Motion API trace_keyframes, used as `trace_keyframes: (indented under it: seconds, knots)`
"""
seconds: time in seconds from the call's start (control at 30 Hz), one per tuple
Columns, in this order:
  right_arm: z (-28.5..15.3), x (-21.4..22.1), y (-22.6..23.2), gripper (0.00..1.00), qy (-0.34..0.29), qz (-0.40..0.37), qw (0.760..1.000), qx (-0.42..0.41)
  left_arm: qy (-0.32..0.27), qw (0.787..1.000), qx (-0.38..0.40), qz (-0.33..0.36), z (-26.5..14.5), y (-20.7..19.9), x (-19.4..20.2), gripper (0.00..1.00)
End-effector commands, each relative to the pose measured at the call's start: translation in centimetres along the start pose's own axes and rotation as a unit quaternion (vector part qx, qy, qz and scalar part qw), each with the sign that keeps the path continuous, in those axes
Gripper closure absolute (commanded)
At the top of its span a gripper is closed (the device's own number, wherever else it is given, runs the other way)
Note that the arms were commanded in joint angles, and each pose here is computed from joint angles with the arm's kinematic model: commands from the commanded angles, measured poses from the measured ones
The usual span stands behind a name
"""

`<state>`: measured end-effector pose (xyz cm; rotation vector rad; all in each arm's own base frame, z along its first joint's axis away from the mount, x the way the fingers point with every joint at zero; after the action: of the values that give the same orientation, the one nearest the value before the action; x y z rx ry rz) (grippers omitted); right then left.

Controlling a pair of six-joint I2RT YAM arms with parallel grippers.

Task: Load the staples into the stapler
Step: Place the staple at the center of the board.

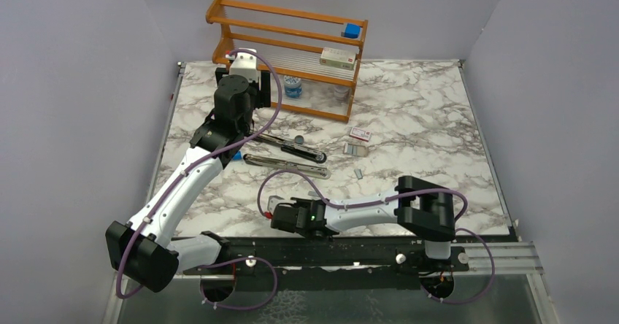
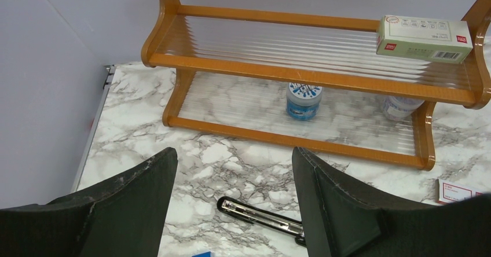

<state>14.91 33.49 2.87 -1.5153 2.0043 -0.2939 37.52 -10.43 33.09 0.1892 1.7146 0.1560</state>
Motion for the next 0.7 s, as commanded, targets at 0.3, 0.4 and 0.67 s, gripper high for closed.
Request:
trace_keyframes:
  seconds: [0.3,0.4,0.67]
  knots:
    - [-0.3,2.2,-0.6,0.5,0.03,0.064,0.995,0.067,-0.005,1.0,-0.004,0.003,0.3,0.1,-0.6,0.25]
    - [-0.2,2.2,0.2,0.47,0.031,0.07,0.996,0.048,-0.003,1.0,-0.004,0.004,0.4,0.1,-0.7,0.25]
    - [0.1,2.3,2.2,0.39,0.035,0.066,0.997,-0.013,-0.011,1.0,-0.011,0.005,0.2,0.6,-1.5,0.25]
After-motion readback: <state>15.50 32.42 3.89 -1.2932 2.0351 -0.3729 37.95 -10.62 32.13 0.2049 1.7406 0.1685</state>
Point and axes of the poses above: each gripper's point midway between its finger pads, its own z axis out along the fingers, its own y axis along the line the jaws close on, x = y × z, the point moved 1 cm from there along -z, back along the fingers, and after that the axes turned 9 degrees about z, right-handed, at the moved point
